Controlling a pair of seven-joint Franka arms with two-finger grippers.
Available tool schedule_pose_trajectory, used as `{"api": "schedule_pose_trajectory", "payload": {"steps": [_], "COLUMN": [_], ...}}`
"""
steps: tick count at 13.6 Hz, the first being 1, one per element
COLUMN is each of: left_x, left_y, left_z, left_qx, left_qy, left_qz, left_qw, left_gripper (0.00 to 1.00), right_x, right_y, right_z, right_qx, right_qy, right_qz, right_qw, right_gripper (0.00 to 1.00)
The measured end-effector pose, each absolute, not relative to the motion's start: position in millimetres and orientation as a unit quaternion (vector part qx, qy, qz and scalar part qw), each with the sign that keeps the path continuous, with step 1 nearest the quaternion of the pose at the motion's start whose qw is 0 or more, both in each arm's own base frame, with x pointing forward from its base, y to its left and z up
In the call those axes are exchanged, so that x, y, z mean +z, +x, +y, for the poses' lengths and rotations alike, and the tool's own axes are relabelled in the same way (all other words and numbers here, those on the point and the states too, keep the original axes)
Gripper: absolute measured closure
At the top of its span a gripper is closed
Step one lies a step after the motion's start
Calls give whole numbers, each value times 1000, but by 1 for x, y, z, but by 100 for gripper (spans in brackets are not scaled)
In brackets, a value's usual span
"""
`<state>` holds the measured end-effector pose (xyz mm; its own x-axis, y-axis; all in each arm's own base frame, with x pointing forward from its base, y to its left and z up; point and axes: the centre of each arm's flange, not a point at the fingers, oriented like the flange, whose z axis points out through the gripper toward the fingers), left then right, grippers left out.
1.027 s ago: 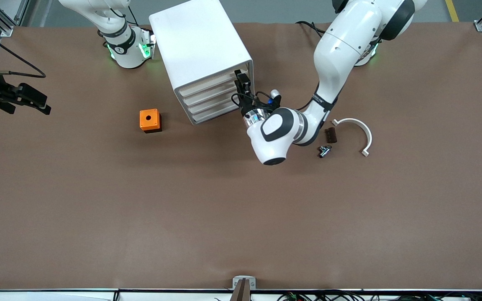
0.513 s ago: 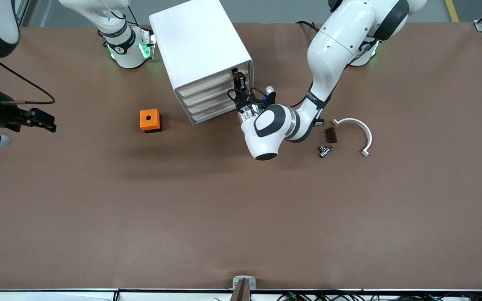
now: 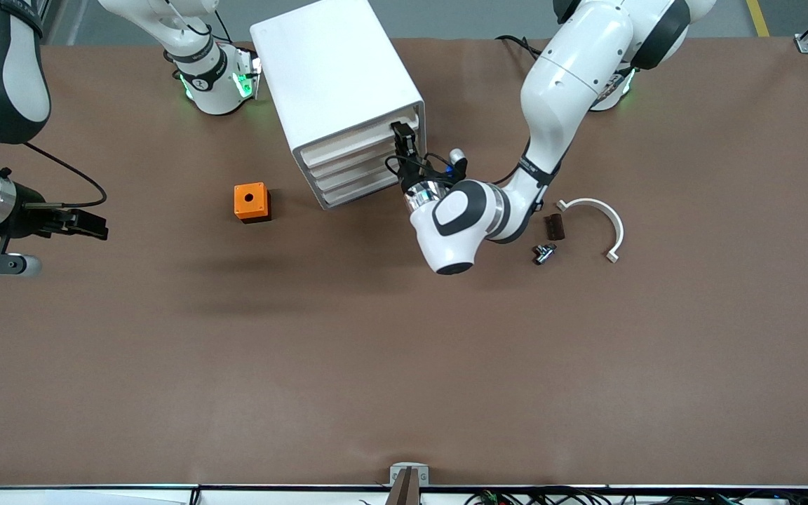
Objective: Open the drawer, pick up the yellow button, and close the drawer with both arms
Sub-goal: 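Pull the drawer open with the left gripper while the right gripper approaches, then lower the right gripper into the open drawer onto the yellow button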
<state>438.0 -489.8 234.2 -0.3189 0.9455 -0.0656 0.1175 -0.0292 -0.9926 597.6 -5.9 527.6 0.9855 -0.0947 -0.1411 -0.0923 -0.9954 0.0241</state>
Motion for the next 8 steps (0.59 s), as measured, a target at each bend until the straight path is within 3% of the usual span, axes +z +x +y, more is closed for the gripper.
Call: {"api": "schedule_pose_trajectory", "payload": {"steps": [5, 8], "left_x": [231, 228], "left_y": [481, 494], "left_z": [-447, -435], "left_qx": [578, 587], "left_qy": [-419, -407], "left_qz": [-609, -613], "left_qw": [346, 337], "left_gripper": [86, 86], "right_x": [524, 522], "right_y": [595, 591], "right_z": [14, 71], "right_qx": [-84, -91], "right_qy": [988, 977], "right_qz": [-129, -191], "right_qw": [-20, -12], "right_gripper": [0, 0]}}
